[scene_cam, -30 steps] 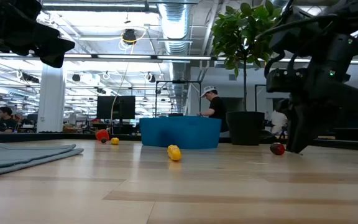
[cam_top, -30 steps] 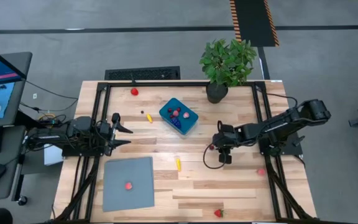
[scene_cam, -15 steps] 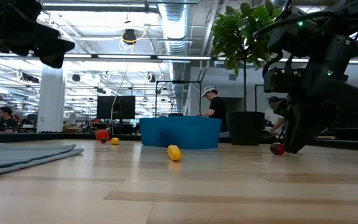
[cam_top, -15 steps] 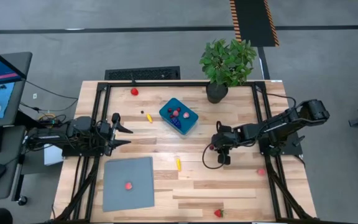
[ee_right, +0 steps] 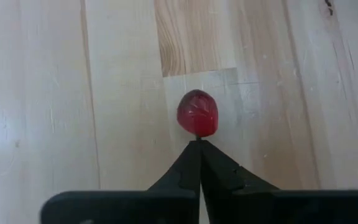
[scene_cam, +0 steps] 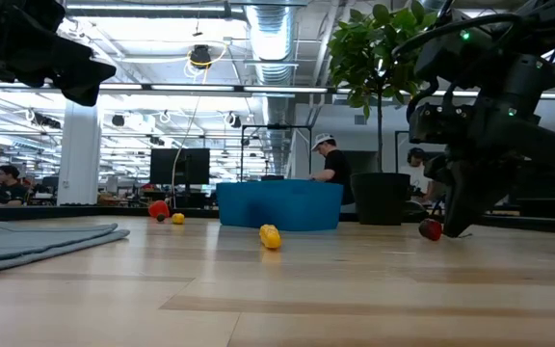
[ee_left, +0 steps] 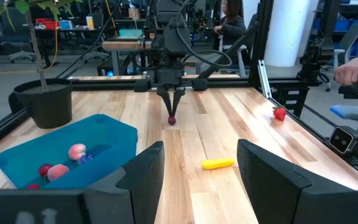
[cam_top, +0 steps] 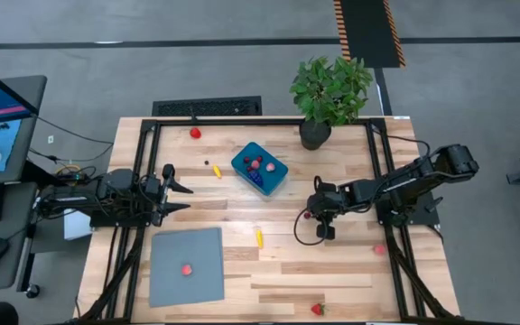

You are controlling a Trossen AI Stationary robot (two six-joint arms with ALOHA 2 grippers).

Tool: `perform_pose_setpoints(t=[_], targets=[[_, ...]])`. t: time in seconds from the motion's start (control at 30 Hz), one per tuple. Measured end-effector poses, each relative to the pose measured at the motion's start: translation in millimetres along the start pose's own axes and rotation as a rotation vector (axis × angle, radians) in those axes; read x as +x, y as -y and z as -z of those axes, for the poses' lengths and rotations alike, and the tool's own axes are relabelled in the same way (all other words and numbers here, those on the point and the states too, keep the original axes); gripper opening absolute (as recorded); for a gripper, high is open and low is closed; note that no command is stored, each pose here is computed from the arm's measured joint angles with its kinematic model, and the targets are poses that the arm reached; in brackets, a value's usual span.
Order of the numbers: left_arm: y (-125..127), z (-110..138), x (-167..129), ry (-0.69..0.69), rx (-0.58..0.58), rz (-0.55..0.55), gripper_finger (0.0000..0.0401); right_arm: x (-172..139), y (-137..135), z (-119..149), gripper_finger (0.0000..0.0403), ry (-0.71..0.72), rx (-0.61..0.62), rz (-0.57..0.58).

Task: Pick and placing Produce into tupperware
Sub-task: Put the cherry into the container

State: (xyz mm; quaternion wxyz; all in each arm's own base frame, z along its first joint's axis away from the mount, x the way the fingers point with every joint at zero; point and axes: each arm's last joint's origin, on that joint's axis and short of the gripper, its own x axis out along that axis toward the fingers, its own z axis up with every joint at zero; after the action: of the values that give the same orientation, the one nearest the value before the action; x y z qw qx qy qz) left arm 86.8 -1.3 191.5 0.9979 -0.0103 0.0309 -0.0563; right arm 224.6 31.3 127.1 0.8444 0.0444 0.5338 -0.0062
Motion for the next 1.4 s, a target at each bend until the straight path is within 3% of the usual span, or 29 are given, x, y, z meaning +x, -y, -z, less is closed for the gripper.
perform_pose_setpoints(t=[0.13, 0.47, 0.87, 1.4], targets=[[0.0, 0.0, 0.0, 0.000, -0.005, 0.000, 0.0193, 0.0, 0.0, 0.0, 0.0011, 0.000, -0.007, 0.000], [0.0, -0.1, 0.0, 0.001, -0.005, -0.001, 0.0193, -0.5, -1.3, -3.9, 0.0010, 0.042, -0.031, -0.010], [-0.1, -0.3, 0.0, 0.003, -0.025, -0.003, 0.0193, -1.6, 0.9, -14.5, 0.0013, 0.130, -0.027, -0.098], [-0.1, -0.8, 0.0, 0.008, -0.030, -0.002, 0.0193, -1.3, -0.9, -11.5, 0.0143, 0.100, 0.218, -0.073]])
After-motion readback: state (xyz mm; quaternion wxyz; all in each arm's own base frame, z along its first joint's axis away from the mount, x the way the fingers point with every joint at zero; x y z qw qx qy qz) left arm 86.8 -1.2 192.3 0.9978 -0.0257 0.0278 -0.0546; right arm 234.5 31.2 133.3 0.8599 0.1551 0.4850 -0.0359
